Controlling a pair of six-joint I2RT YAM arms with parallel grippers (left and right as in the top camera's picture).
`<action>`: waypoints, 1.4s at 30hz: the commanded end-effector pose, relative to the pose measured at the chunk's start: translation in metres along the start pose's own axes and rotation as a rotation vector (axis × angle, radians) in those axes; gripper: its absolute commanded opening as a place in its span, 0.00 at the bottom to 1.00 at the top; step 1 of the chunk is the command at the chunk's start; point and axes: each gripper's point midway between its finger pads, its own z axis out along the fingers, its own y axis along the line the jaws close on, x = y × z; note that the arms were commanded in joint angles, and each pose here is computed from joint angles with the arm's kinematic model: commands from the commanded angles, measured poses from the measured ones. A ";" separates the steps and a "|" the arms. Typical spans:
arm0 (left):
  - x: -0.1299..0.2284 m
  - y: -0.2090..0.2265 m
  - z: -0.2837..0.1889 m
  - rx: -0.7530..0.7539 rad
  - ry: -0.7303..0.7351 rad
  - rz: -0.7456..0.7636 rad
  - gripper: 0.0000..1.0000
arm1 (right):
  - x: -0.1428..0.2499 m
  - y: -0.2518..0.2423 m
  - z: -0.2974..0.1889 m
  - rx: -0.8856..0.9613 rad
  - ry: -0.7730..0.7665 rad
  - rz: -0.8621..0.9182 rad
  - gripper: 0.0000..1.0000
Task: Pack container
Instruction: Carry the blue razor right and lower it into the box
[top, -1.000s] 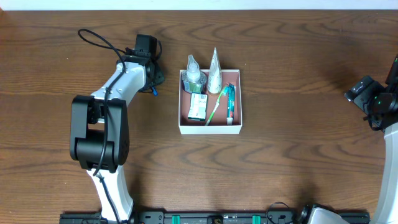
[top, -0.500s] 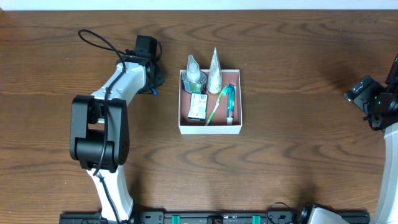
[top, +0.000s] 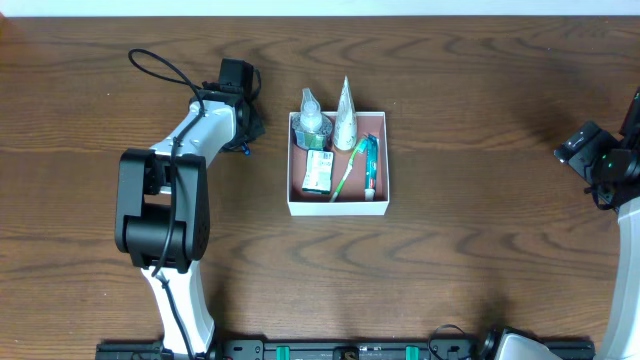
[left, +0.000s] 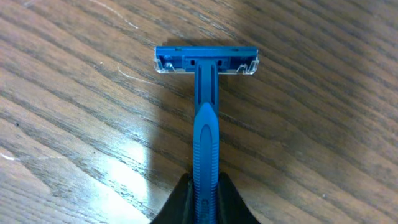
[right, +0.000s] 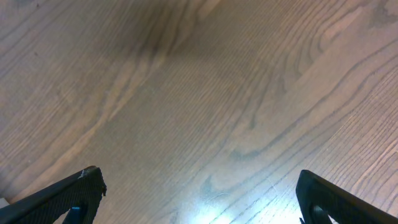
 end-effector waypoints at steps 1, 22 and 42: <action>0.015 0.009 0.011 -0.032 0.055 0.010 0.06 | -0.002 -0.003 0.000 0.008 -0.002 0.022 0.99; -0.002 0.005 -0.256 0.256 -0.178 0.164 0.06 | -0.002 -0.003 0.000 0.008 -0.002 0.022 0.99; 0.163 -0.132 -0.294 0.513 -0.070 0.887 0.06 | -0.002 -0.003 0.000 0.008 -0.002 0.022 0.99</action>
